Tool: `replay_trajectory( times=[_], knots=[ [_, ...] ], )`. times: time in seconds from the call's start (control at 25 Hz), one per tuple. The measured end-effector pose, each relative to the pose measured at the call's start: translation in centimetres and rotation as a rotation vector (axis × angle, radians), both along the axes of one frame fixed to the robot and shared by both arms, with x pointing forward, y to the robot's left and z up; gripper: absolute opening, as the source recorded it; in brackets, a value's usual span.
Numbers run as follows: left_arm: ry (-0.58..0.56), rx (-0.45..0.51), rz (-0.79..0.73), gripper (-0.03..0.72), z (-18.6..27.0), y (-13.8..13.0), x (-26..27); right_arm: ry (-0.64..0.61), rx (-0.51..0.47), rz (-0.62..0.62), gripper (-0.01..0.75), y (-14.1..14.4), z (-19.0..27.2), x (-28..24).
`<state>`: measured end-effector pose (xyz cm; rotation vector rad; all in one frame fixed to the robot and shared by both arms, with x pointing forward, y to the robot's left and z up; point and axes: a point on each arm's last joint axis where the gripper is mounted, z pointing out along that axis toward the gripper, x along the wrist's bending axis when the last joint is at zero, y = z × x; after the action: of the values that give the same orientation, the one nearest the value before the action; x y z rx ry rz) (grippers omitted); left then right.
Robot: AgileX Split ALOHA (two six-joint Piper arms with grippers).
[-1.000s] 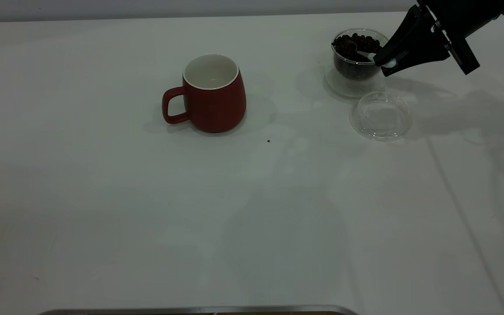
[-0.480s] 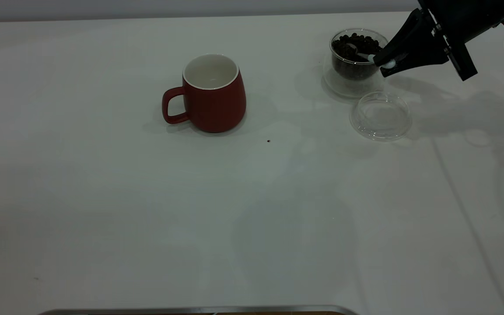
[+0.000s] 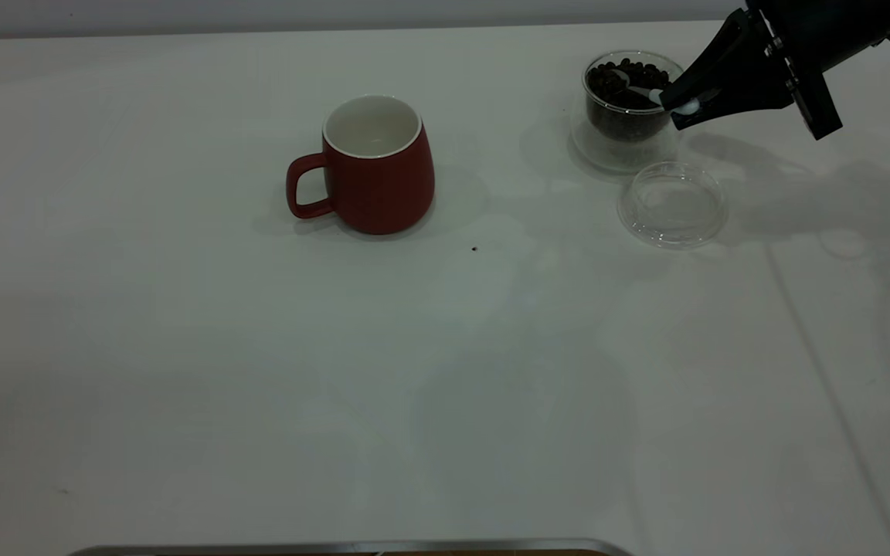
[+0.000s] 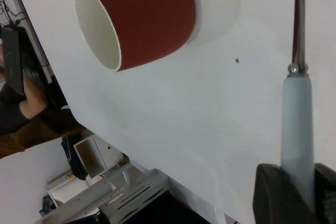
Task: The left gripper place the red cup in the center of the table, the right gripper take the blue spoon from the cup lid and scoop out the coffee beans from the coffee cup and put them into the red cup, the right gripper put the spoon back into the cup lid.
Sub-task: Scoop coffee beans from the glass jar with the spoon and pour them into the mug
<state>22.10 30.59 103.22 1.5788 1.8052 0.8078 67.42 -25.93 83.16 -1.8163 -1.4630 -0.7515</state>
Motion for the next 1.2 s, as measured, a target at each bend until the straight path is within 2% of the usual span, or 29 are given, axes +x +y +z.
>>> replay_trajectory(
  times=[0.8,1.2],
  knots=[
    [0.000,0.000,0.000,0.518,0.0,0.0,0.0,-0.020,0.043,-0.064,0.115,-1.8,0.3,0.4],
    [0.000,0.000,0.000,0.518,0.0,0.0,0.0,-0.046,0.082,-0.093,0.115,-1.7,0.6,0.7]
  ],
)
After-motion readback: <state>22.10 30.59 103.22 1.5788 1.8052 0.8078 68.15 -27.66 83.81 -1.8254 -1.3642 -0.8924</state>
